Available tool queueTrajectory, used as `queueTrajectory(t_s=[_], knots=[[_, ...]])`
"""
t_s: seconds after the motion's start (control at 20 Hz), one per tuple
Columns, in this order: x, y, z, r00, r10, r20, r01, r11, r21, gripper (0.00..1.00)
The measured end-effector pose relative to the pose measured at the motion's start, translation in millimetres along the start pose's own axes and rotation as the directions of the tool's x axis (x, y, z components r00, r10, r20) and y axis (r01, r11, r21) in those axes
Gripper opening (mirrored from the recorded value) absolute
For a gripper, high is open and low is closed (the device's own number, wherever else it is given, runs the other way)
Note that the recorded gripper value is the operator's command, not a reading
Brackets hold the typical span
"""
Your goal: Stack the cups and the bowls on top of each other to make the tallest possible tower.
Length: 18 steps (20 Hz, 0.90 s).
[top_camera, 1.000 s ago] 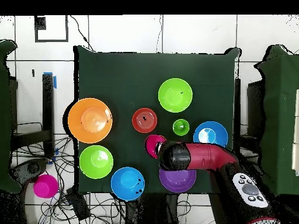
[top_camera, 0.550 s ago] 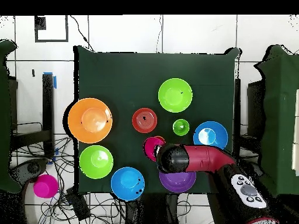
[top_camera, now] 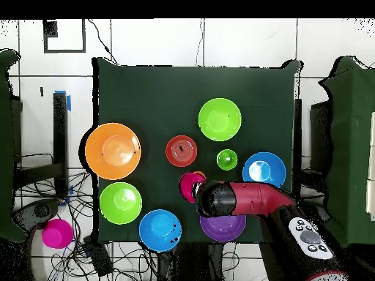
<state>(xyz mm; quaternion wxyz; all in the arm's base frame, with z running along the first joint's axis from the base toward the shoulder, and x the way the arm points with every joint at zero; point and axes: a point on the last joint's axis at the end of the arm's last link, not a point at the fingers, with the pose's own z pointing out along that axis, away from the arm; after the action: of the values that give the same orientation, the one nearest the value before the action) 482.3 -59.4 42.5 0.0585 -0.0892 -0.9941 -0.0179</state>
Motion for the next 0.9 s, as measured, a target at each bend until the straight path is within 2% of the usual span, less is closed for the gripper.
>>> queueTrajectory(t_s=[0.9], knots=[[-14.5,5.3,-0.8,0.9996,-0.013,0.024,0.012,0.9999,0.007,0.00]])
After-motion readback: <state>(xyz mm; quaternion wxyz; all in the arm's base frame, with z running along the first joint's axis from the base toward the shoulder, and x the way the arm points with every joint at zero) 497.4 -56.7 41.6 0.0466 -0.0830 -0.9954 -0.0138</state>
